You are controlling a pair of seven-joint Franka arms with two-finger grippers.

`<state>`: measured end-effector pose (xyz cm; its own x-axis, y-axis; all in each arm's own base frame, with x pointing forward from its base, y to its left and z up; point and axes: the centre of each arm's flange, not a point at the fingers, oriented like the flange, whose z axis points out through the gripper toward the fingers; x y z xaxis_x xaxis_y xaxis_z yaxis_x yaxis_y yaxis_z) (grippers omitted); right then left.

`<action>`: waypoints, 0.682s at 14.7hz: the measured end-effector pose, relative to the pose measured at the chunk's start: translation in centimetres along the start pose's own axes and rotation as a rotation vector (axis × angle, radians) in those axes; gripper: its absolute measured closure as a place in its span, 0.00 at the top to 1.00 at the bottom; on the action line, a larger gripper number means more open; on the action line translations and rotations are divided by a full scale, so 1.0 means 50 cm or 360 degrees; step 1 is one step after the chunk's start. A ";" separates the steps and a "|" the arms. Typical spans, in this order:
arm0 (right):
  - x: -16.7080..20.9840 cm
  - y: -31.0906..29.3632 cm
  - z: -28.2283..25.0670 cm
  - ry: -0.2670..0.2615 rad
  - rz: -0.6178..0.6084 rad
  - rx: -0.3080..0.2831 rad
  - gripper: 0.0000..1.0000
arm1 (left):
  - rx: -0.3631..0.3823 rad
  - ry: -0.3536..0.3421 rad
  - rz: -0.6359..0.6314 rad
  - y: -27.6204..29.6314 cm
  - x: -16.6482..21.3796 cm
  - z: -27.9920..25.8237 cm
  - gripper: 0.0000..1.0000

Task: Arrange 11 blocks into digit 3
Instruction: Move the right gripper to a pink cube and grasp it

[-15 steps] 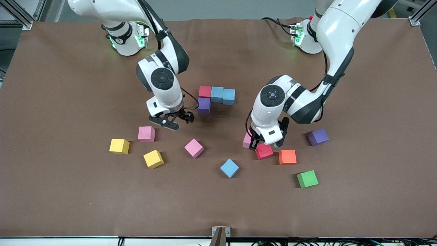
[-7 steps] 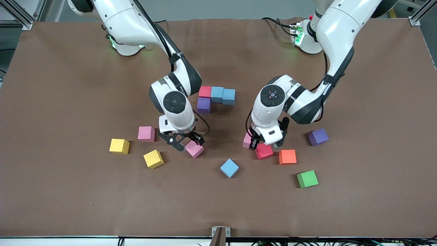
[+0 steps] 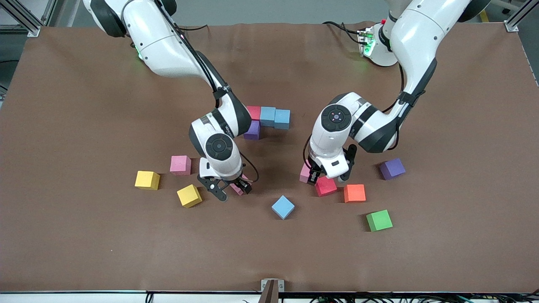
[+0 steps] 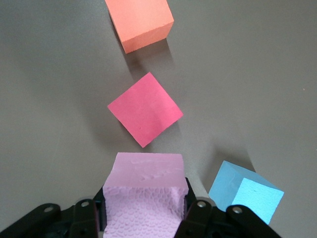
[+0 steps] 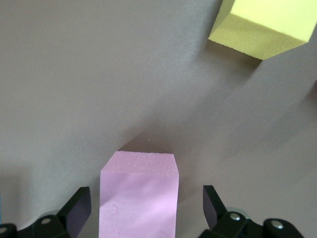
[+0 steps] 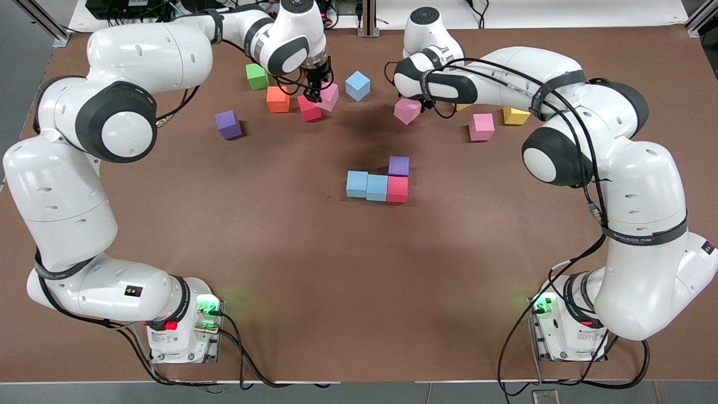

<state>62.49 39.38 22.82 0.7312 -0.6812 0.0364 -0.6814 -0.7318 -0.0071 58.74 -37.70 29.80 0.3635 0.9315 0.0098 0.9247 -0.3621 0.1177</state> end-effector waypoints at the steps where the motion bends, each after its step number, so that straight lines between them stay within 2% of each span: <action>1: 0.002 0.000 -0.001 -0.0001 0.0030 0.0004 0.97 | 0.0000 0.0000 0.0000 0.000 0.000 0.000 0.55; 7: -0.010 0.000 0.027 -0.0020 0.0133 -0.0016 0.88 | 0.0001 0.0000 0.0000 0.000 0.000 0.000 0.55; 10: -0.021 -0.006 0.035 -0.0018 0.0111 0.0001 0.59 | 0.0001 0.0000 0.0000 0.000 0.000 0.000 0.55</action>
<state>61.97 40.26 21.03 0.6823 -0.7306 0.0247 -0.7306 -0.6827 -0.0101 58.75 -37.68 29.79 0.3632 0.9316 0.0101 0.9248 -0.3618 0.1173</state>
